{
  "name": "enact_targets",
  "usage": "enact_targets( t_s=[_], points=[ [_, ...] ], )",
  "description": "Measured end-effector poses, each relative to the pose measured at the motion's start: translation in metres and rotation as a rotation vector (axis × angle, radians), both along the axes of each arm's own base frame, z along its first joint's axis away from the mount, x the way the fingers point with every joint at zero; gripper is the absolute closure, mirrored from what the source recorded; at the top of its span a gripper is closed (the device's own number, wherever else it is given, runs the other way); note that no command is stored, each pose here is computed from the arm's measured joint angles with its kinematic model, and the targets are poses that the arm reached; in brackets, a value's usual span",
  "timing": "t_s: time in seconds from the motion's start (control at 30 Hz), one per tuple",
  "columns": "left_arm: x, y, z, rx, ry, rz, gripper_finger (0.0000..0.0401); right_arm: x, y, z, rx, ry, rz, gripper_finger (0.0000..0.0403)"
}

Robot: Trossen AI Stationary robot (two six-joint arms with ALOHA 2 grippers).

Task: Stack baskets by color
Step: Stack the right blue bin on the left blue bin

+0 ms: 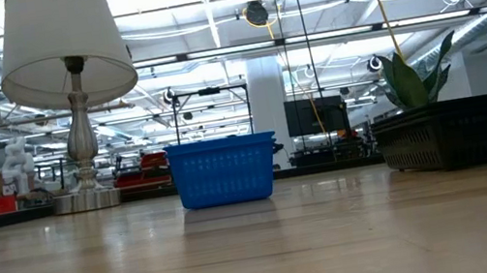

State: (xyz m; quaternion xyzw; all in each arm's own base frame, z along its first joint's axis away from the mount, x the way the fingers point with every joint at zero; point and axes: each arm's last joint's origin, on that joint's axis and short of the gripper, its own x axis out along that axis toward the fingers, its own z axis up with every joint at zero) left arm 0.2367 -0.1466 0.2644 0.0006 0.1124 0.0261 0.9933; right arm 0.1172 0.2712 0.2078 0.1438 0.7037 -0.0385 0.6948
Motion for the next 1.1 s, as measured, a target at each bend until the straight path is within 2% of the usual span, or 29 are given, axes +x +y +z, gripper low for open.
enact_targets(
  t_s=[0.2,0.33,0.47,0.7,0.8,0.9,1.1],
  points=[
    [0.024,-0.018,0.028,0.103,-0.011,-0.034,0.0308,0.016,-0.001,0.046,-0.008,-0.018,0.031,0.0398],
    [0.050,-0.034,0.044,0.181,0.064,-0.069,0.0306,0.031,-0.008,0.080,-0.046,-0.106,0.081,0.0399],
    [0.074,-0.049,0.059,0.209,0.127,-0.115,0.0271,0.043,-0.020,0.101,-0.128,-0.188,0.150,0.0399],
    [0.114,-0.064,0.077,0.221,0.154,-0.167,0.0164,0.071,-0.043,0.105,-0.248,-0.244,0.222,0.0400],
    [0.129,-0.063,0.079,0.247,0.168,-0.162,0.0137,0.082,-0.053,0.105,-0.282,-0.257,0.241,0.0400],
    [0.140,-0.057,0.081,0.250,0.184,-0.158,0.0131,0.092,-0.063,0.105,-0.319,-0.270,0.253,0.0399],
    [0.156,-0.045,0.077,0.233,0.208,-0.176,0.0154,0.109,-0.081,0.106,-0.388,-0.290,0.263,0.0398]
  ],
)
